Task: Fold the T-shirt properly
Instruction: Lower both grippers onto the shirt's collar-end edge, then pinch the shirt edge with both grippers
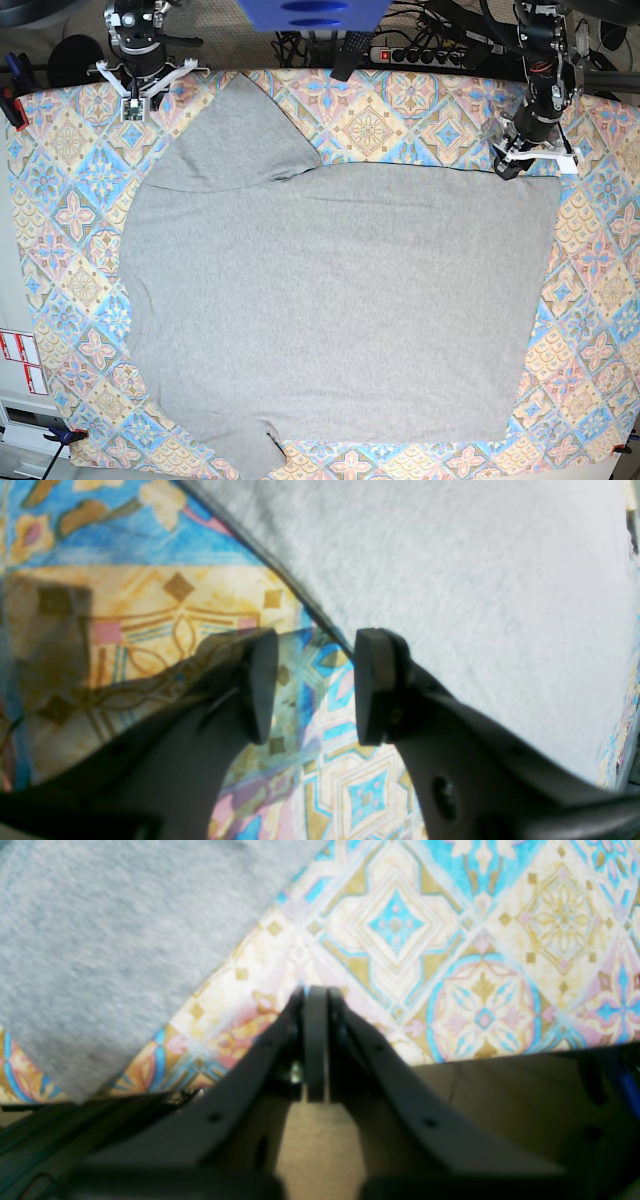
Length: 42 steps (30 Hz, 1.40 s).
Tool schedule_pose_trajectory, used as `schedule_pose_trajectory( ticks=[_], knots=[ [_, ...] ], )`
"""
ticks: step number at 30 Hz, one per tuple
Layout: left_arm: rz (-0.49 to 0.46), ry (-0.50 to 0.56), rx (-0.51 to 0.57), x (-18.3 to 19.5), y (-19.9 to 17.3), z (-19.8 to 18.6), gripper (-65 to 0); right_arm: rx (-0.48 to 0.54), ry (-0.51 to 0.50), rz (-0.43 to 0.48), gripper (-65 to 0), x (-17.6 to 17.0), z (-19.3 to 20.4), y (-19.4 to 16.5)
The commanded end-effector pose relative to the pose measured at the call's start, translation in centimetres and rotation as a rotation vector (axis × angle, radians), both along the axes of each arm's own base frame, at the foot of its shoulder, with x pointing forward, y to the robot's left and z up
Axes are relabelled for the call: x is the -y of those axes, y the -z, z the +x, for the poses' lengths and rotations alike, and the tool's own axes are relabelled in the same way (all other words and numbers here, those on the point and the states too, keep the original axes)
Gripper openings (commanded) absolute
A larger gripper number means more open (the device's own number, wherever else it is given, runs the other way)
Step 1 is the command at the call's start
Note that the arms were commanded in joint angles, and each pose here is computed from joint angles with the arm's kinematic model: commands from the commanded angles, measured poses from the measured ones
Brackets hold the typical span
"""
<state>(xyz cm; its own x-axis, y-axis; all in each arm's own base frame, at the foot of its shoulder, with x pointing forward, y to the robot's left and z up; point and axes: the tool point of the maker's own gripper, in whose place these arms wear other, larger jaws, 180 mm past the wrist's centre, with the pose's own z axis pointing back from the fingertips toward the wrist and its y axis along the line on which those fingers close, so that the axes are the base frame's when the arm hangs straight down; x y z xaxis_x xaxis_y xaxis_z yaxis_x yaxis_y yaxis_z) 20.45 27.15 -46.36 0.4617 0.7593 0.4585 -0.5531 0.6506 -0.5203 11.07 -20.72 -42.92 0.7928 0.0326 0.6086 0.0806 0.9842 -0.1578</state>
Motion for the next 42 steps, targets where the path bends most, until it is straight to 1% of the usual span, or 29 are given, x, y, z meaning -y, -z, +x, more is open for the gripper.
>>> schedule_pose_trajectory(
  ticks=[1, 5, 11, 17, 19, 22, 24, 28, 31, 33, 38, 42],
  knots=[
    [0.012, 0.005, 0.019, -0.4, -0.6, 0.7, -38.5, 0.023, -0.002, -0.011, -65.0, 0.3, 0.2, -0.6],
    [0.006, -0.006, 0.02, -0.6, -0.4, 1.2, -38.5, 0.023, -0.002, -0.011, -65.0, 0.3, 0.2, -0.6],
    [-0.017, -0.044, -0.006, -1.3, 1.2, 2.2, -38.8, 0.023, -0.002, -0.011, -65.0, 0.3, 0.2, -0.6],
    [-0.042, -0.053, 0.02, -0.4, 1.0, 3.6, -40.2, 0.023, -0.002, -0.011, -64.8, 0.3, 0.2, -0.6],
    [-0.042, -0.052, 0.023, -0.4, 1.0, 3.7, -46.3, 0.023, -0.002, -0.011, -64.7, 0.3, 0.2, -0.6],
    [-0.04, -0.05, 0.021, -0.4, 1.0, 3.7, -64.6, 0.026, -0.001, -0.01, -64.1, 0.2, 0.3, -0.7],
    [-0.037, -0.049, 0.017, -0.4, 1.1, 3.5, -65.0, 0.039, 0.0, -0.008, -61.0, 0.2, 0.9, -0.8],
    [-0.036, -0.049, 0.014, -0.4, 1.1, 3.4, -65.0, 0.046, -0.001, -0.007, -51.5, 0.2, 1.2, -0.9],
    [-0.036, -0.049, 0.008, -0.4, 1.3, 3.1, -65.0, 0.049, 0.0, -0.004, -46.9, 0.1, 1.3, -0.9],
    [-0.035, -0.049, -0.001, -0.4, 1.5, 2.6, -65.0, 0.05, 0.001, -0.003, -45.7, 0.1, 1.3, -0.9],
    [-0.037, -0.049, -0.006, -0.4, 1.6, 2.4, -65.0, 0.103, -0.035, 0.026, -44.8, -1.5, 3.9, -1.4],
    [-0.037, -0.05, -0.007, -0.4, 1.7, 2.3, -65.0, 0.085, -0.074, 0.068, -41.5, -3.8, 4.7, -1.0]
  ],
)
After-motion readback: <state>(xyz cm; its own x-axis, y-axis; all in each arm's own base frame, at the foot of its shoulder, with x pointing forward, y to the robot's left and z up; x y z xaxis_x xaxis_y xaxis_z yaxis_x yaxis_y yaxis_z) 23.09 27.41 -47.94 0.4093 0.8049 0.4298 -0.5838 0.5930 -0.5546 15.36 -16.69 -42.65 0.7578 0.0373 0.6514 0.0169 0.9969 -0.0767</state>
